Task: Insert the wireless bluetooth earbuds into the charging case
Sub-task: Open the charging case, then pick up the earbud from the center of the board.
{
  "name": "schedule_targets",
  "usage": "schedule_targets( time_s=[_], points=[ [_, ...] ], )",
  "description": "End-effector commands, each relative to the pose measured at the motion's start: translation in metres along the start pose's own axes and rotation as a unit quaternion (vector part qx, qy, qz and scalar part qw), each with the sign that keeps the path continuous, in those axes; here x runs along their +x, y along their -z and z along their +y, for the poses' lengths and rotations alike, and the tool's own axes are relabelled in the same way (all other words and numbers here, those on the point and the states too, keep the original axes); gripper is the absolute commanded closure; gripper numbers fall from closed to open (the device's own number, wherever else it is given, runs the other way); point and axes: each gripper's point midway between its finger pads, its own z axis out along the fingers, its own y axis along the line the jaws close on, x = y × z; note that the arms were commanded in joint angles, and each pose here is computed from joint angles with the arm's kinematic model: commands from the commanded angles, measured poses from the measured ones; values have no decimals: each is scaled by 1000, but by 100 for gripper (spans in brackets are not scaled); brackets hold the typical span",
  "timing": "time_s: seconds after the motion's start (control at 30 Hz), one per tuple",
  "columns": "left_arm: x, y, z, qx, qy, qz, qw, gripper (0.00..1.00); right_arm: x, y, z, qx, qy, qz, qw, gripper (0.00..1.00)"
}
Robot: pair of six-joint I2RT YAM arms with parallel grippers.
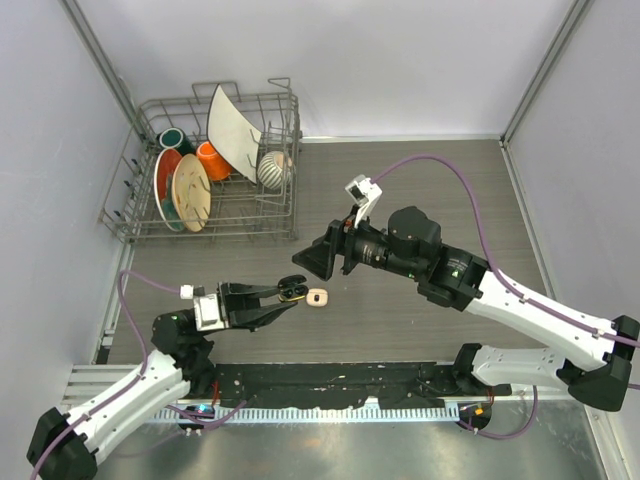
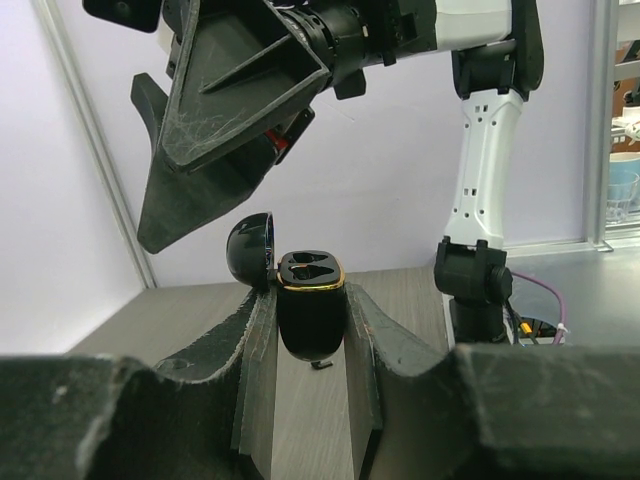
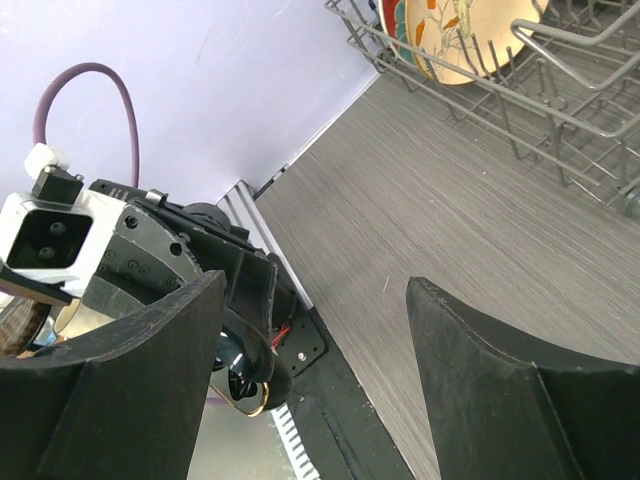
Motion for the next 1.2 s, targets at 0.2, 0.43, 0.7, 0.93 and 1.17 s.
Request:
schedule_targets(
  time_s=[0.2,0.43,0.7,0.93,1.17],
  points=[
    [-21,2,5,-23,-24,-32,999,100,-61,56,-90,228,8,-120,966,22],
    [-30,6,4,-32,-36,-43,998,100,-12,145,-230,479,-31,-13,877,23],
    [-36,10,4,-42,-46,-45,997,100,86,210,-307,570,-178,73,799,28],
    [-34,14,4,-48,-48,-43,997,100,128,198,-315,552,-231,116,793,37],
    [-32,16,5,-53,-47,-43,997,100,154,189,-324,544,-262,133,786,39]
  ],
)
